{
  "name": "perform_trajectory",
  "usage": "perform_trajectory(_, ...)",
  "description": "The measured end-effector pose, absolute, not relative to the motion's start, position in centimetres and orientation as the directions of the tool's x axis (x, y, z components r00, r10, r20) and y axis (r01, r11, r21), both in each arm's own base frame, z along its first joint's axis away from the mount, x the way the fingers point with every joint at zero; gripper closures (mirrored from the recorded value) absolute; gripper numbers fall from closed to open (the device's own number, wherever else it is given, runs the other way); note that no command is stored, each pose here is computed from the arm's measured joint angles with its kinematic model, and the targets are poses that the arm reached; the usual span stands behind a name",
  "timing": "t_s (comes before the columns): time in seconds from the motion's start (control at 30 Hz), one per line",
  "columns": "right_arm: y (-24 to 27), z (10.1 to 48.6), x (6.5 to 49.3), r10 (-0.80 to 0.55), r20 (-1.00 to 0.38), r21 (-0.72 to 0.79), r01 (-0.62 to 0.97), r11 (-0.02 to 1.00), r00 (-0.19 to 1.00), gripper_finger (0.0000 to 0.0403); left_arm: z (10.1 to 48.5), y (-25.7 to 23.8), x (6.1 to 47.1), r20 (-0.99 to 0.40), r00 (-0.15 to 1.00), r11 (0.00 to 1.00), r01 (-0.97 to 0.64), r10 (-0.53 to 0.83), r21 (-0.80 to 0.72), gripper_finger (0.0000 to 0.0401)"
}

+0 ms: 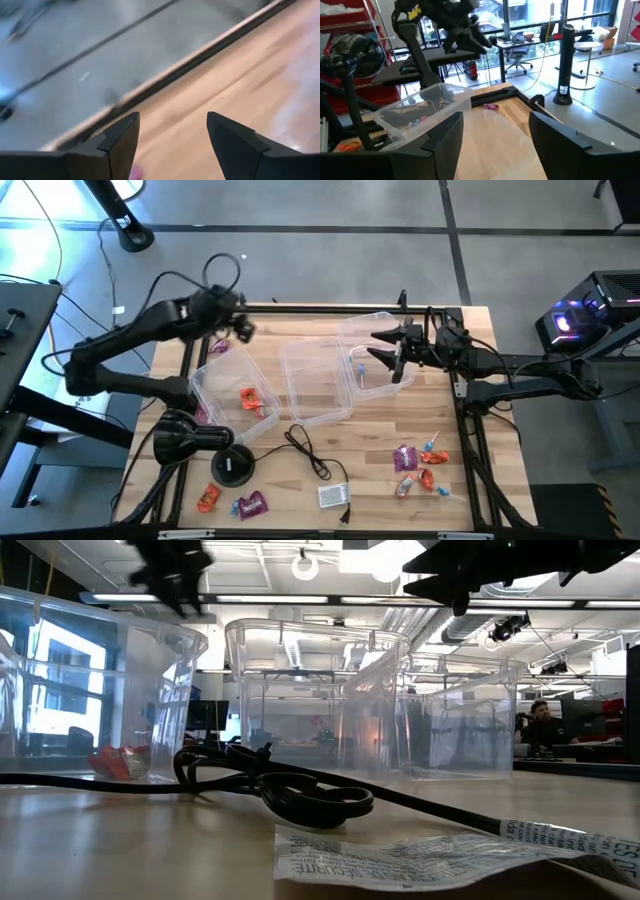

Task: Sort candy
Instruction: Put the violet candy into the center transparent bin

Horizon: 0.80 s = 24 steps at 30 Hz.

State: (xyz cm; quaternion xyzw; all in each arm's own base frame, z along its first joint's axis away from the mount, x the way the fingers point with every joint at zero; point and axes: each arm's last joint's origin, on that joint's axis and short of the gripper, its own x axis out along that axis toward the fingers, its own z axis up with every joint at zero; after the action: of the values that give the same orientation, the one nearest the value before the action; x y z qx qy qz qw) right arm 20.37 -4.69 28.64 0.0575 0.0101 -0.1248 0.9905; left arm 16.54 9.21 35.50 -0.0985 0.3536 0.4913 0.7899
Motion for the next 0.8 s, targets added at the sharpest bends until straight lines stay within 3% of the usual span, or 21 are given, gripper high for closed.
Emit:
perform_trajectory(0.1, -4.7, 28.7, 20.4, -0.246, -0.032, 0.123, 0.248, 0.961, 0.969, 0.0181, 34.0, 8.5, 14.6, -0.677, 0.169, 0.400, -0.895, 0.716, 0.198, 0.0176)
perform_trajectory(0.23, -4.7, 28.7, 20.4, -0.246, -0.028, 0.132, 0.248, 0.960, 0.969, 0.0181, 30.8, 8.8, 14.3, -0.703, 0.108, 0.356, -0.909, 0.703, 0.216, 0.0177)
perform_trajectory(0.43, -4.7, 28.7, 20.4, -0.246, -0.028, 0.133, 0.248, 0.960, 0.969, 0.0181, 25.5, 11.8, 15.1, -0.762, -0.047, 0.330, -0.883, 0.646, 0.335, 0.0177)
perform_trajectory(0.6, -4.7, 28.7, 20.4, -0.247, -0.029, 0.132, 0.248, 0.960, 0.969, 0.0181, 23.9, 15.0, 14.6, -0.758, -0.192, 0.217, -0.889, 0.623, 0.403, 0.0179)
perform_trajectory(0.8, -4.7, 28.4, 20.6, -0.247, -0.049, 0.139, 0.251, 0.958, 0.968, 0.0181, 21.8, 17.8, 13.3, -0.839, -0.241, 0.175, -0.915, 0.487, 0.365, 0.0203)
